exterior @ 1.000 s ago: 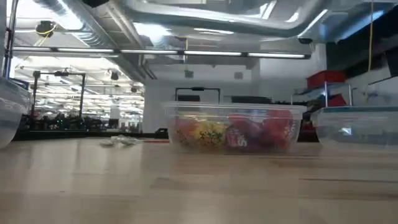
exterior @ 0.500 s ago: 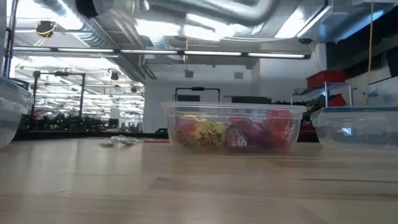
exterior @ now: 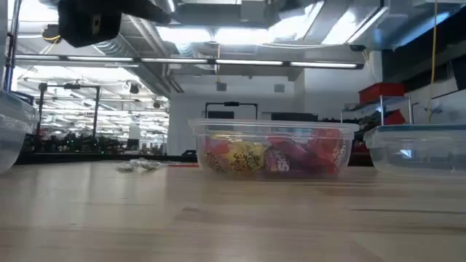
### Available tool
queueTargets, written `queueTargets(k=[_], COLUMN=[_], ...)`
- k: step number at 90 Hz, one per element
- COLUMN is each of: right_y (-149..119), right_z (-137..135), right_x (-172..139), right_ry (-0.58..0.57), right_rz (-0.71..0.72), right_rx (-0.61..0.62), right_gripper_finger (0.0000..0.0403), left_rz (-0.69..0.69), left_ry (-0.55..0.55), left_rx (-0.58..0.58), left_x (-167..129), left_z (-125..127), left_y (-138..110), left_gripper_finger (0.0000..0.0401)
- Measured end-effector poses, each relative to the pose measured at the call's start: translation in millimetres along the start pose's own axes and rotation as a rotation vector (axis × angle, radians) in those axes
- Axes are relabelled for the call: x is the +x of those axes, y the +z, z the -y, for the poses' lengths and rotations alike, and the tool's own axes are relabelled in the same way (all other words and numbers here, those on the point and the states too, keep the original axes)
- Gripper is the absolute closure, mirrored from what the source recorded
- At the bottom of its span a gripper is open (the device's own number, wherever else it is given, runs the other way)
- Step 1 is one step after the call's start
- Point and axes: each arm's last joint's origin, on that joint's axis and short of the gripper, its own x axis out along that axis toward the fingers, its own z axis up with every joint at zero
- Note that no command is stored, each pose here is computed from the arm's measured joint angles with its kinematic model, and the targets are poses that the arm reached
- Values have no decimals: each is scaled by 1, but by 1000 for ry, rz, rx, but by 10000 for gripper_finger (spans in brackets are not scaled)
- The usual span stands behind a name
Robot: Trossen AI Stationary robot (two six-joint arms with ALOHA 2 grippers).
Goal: Sort candy
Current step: Close the rectangular transparent bin
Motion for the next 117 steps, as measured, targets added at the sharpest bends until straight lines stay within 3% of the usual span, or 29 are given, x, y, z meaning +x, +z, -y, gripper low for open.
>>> queueTargets(k=[28, 42, 52, 71, 97, 117], right_y=[18, 22, 31, 39, 38, 34], right_z=[54, 83, 113, 174, 242, 275], right_x=[7, 11, 16, 32, 40, 74], right_ry=[-72, -15, 34, 161, 131, 132], right_rz=[-50, -123, -127, -160, -155, -231], right_rx=[-113, -183, -167, -66, 56, 52], right_gripper_finger=[398, 398, 398, 398, 398, 398], left_rz=[-65, -87, -84, -44, 108, 142], left_ry=[210, 341, 405, 367, 328, 295], left_rx=[-9, -16, 4, 44, 90, 148], left_x=[-32, -62, -77, -91, -84, -74], left_z=[-27, -47, -60, -69, -78, -87], left_y=[12, 25, 34, 62, 108, 137], left_gripper_finger=[265, 265, 265, 265, 265, 265])
